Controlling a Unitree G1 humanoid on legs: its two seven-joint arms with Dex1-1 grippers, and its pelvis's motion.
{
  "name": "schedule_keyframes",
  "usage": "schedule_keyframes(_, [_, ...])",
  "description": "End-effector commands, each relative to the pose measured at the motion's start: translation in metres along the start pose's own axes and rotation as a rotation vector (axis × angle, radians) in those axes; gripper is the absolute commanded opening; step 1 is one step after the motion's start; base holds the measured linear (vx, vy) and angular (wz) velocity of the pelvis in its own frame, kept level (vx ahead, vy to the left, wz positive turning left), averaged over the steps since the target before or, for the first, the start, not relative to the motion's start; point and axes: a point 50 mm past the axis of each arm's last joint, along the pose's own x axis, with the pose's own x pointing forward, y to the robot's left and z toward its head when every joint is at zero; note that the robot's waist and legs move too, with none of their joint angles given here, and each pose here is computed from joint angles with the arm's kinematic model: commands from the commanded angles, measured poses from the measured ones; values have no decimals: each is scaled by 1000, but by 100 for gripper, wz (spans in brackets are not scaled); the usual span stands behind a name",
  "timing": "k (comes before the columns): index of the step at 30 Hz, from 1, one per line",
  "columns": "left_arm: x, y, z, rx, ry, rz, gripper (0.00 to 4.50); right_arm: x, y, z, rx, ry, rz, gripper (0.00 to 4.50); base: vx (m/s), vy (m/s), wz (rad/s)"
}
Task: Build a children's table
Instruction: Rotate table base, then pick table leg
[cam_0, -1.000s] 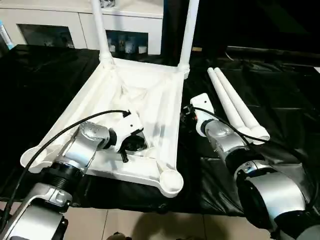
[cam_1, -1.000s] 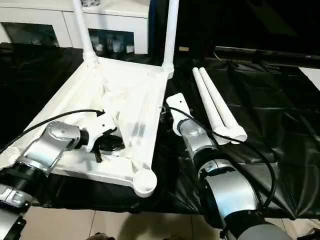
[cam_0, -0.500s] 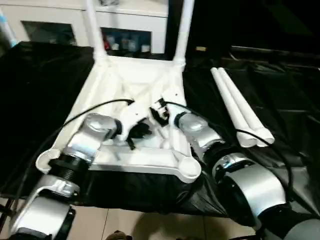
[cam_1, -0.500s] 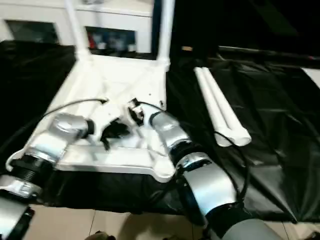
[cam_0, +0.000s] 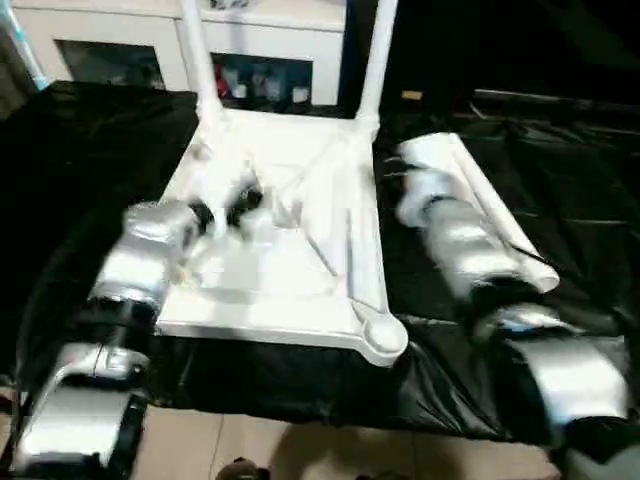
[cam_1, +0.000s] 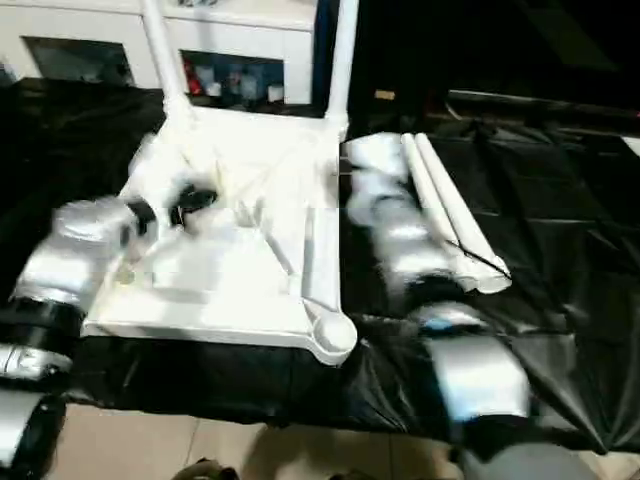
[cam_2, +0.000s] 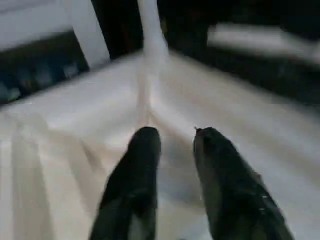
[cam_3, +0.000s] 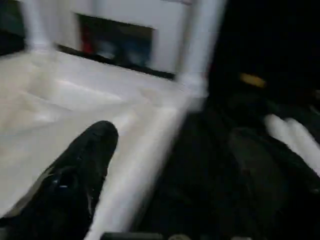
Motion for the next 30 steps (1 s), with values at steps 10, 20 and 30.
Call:
schedule_keyframes(10, [-1,-43,10,-13,-125,-203,233,-15,-58,-5,14,196,-149,450,0,0,0])
schedule_keyframes(20, [-34,-48,10,63,-52,-347,317,-23,-74,-18,23,368,-236,450,0,0,0])
schedule_keyframes(30, [-53,-45,14,111,21,-398,356,-31,-76,-34,77,517,-237,450,0,0,0])
